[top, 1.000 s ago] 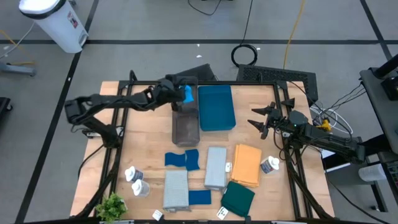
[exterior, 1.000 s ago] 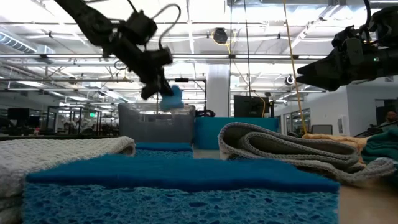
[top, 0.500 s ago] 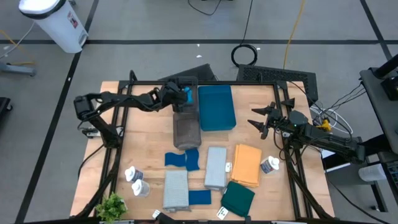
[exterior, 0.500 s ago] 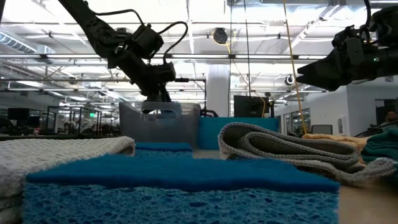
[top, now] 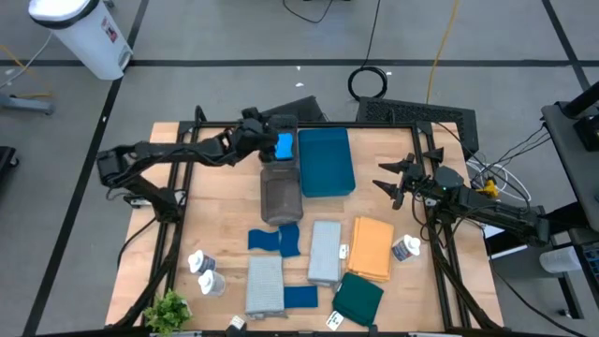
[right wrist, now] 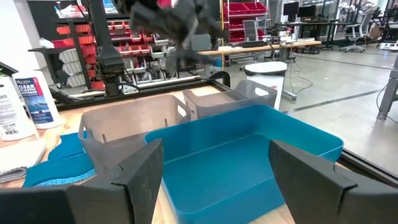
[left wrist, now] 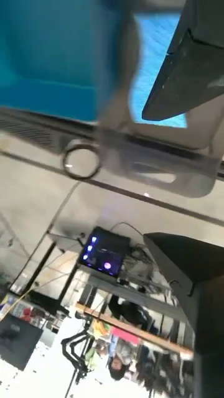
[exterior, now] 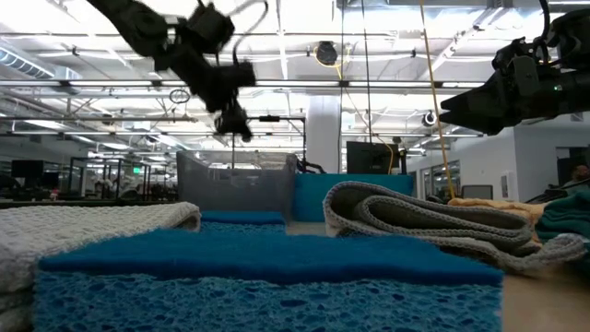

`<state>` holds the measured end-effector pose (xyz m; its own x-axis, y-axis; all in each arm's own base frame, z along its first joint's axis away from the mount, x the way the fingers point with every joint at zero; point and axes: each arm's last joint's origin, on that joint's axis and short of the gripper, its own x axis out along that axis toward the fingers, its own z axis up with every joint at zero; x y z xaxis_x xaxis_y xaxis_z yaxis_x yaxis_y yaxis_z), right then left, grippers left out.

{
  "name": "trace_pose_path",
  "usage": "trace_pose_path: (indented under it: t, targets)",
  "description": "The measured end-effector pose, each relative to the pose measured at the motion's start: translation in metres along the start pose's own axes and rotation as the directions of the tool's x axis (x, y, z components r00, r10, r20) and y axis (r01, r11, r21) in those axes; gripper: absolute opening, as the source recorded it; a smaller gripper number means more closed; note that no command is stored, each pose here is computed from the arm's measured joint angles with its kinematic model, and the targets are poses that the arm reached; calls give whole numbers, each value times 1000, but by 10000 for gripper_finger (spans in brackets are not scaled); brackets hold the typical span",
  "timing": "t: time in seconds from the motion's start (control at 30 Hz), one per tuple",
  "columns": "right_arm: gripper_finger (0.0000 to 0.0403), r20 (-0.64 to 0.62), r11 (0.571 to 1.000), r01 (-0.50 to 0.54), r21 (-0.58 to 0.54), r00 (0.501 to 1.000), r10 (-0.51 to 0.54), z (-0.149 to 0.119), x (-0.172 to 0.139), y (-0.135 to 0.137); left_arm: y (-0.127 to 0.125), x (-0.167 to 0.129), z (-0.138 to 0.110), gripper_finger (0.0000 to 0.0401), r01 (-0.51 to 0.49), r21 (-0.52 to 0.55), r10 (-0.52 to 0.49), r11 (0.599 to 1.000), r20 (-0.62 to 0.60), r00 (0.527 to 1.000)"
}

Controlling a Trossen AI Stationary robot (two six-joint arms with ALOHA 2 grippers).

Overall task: Pick & Place Kitchen Items
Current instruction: Put the blue sponge into the top black bin

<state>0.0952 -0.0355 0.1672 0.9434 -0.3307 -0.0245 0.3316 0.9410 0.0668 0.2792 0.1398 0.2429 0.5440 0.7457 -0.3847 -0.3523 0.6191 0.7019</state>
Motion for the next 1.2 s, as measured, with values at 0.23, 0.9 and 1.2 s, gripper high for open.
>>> trace_pose_path:
  t: [0.23,0.9,1.2]
  targets:
    - [263,0,1000,0,0,1000,0,0,0,0,0,-71,22,294,271,-150,-256,951,109,960]
    - [263,1,1000,0,0,1000,0,0,0,0,-111,-172,-29,278,803,-301,-854,514,-91,512]
    - [263,1,1000,0,0,1000,0,0,0,0,-139,-164,-53,309,746,-365,-794,557,31,608]
